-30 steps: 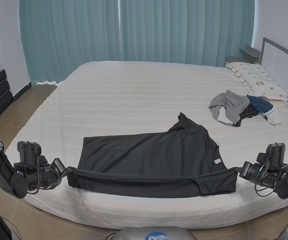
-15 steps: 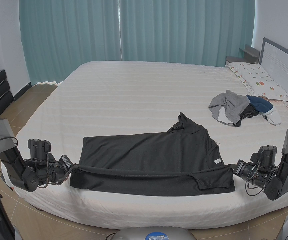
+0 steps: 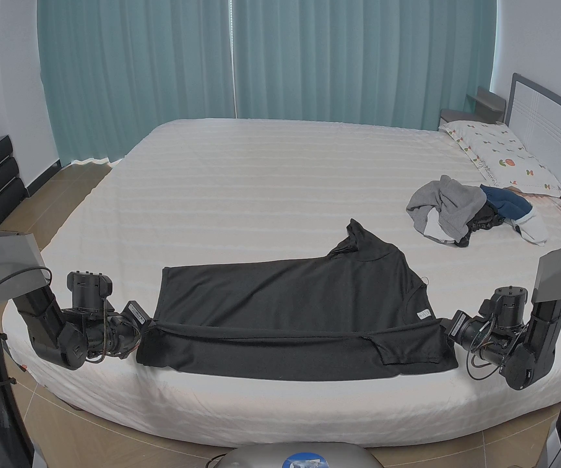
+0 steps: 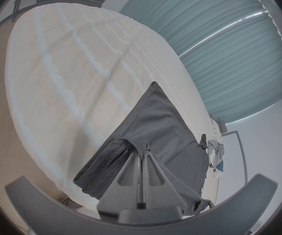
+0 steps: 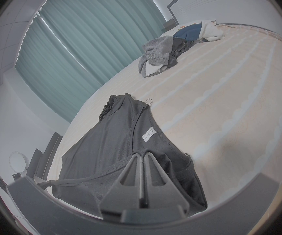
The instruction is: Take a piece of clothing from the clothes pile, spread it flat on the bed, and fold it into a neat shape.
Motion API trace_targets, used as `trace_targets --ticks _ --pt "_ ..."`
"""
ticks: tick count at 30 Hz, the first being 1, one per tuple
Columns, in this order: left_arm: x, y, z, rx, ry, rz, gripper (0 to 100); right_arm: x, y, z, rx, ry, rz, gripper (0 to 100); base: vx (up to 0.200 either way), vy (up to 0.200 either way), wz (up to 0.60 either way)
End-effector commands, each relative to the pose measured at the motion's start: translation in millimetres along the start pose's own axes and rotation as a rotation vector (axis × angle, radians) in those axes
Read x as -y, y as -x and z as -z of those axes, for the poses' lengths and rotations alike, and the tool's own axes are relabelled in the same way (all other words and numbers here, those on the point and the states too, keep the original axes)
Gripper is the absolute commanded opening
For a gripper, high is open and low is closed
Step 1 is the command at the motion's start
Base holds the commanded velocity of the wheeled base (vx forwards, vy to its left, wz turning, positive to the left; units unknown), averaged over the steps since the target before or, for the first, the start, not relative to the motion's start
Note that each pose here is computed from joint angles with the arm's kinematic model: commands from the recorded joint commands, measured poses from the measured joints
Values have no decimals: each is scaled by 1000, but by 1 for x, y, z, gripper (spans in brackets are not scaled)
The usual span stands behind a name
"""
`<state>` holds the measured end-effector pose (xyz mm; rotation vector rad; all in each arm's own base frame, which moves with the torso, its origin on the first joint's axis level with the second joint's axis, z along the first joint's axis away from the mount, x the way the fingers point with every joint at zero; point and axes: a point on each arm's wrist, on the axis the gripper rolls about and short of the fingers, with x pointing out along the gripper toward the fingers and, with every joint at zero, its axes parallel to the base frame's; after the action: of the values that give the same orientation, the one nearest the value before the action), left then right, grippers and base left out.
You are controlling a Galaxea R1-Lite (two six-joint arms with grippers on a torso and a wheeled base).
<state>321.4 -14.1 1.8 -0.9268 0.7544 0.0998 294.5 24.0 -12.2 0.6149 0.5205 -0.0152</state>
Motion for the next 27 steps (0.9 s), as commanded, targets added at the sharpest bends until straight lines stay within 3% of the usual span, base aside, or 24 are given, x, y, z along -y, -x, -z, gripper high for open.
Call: trace_targets --ticks 1,8,9,11,12,20,27 --pt "1 -4 -1 1 13 2 0 2 -4 2 -6 -2 1 0 0 0 0" --pt "0 -6 0 -4 19 -2 0 0 -6 2 12 -26 -18 0 0 0 0" --pt "-1 -7 1 -5 19 -3 0 1 -7 4 17 -37 -23 100 0 0 0" --pt "-1 -7 1 -5 20 -4 0 2 -9 7 18 -35 -27 100 0 0 0" --pt "-1 -7 1 -5 18 -4 100 2 -10 8 18 -34 -29 100 0 0 0" --pt "-1 -8 0 6 27 -11 100 5 -9 5 31 -61 -32 100 0 0 0" --pt "0 0 -9 37 112 1 100 9 -5 -5 50 -238 -43 100 0 0 0"
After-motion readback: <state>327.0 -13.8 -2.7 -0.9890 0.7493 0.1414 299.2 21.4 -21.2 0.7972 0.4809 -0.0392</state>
